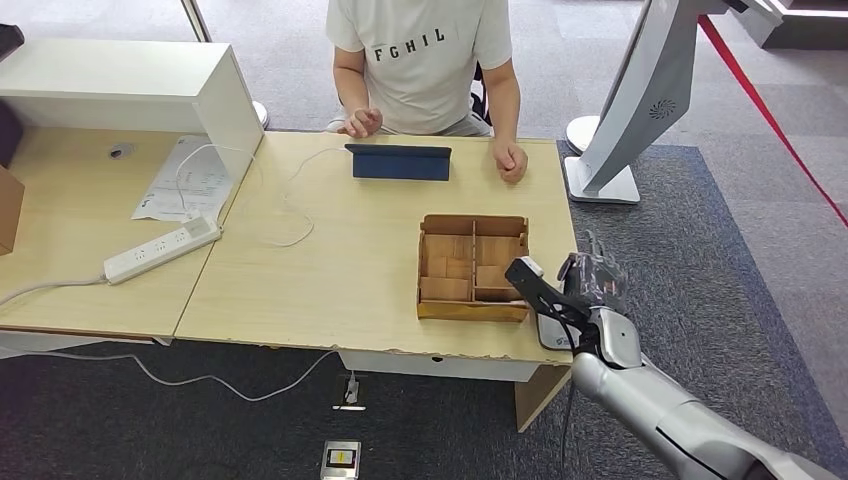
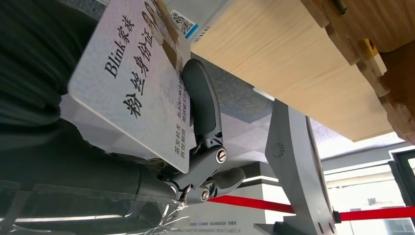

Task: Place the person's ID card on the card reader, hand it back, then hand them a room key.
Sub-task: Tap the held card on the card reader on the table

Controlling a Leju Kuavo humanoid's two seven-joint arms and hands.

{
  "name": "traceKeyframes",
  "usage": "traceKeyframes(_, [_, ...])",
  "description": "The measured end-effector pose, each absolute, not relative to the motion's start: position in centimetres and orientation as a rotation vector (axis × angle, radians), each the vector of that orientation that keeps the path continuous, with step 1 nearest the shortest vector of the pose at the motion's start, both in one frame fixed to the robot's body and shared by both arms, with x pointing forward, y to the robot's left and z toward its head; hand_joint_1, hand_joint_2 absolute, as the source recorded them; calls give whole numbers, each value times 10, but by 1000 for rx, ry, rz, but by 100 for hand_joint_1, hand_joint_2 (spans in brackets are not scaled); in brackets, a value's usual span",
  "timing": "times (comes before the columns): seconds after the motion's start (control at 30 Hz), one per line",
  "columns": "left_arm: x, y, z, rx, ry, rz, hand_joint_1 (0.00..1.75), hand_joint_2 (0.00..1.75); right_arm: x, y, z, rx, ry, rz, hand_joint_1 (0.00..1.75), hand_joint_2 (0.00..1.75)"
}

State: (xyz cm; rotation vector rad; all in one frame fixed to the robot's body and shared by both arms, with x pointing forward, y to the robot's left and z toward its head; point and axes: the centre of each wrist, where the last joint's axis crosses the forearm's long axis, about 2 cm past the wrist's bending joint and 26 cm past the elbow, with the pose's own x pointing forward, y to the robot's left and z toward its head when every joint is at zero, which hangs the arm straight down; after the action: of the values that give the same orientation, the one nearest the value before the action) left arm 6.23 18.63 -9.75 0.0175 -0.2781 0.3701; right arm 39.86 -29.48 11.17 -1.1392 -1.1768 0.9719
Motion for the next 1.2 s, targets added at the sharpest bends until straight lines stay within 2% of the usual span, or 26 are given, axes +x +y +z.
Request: traceKeyframes(1.2, [62,185,-97,147,-301,355,0,0,374,-293,79,-1069,-1080,1064,175,175])
